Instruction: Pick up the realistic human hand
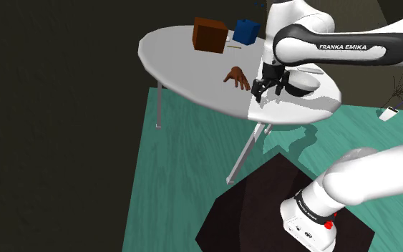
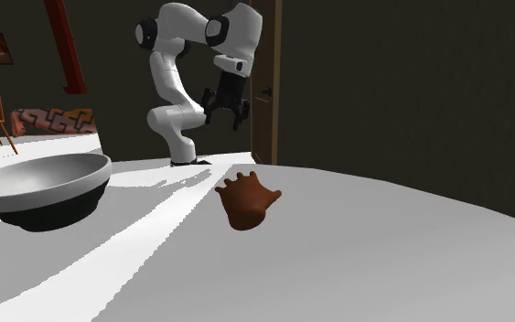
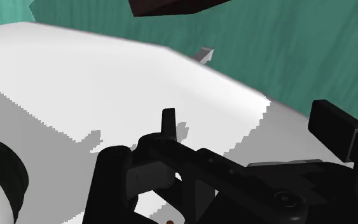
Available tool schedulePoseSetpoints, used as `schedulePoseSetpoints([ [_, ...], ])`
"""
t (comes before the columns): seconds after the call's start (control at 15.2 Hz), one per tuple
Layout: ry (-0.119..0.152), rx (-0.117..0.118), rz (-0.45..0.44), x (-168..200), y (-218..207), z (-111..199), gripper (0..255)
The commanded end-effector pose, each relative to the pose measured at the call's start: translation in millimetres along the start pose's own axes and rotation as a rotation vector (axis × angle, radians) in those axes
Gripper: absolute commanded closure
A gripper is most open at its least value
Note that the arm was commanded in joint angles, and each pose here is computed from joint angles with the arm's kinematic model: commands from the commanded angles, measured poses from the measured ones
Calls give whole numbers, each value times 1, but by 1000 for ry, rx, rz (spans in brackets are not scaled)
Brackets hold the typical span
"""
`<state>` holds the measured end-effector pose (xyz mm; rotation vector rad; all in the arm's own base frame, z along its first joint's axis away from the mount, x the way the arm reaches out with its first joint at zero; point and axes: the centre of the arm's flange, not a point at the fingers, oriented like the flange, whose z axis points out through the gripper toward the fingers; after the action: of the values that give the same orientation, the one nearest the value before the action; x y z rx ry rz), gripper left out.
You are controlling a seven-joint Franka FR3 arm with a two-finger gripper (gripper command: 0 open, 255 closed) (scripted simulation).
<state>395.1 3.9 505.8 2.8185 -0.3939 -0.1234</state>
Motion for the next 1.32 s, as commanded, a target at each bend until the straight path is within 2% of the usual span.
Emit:
schedulePoseSetpoints([
  [0.0, 21, -34, 41, 23, -9, 7, 0],
  [0.59, 105, -189, 222, 131, -29, 25, 0],
  [1.19, 190, -344, 403, 242, -27, 35, 0],
  [1.25, 192, -349, 409, 245, -27, 35, 0],
])
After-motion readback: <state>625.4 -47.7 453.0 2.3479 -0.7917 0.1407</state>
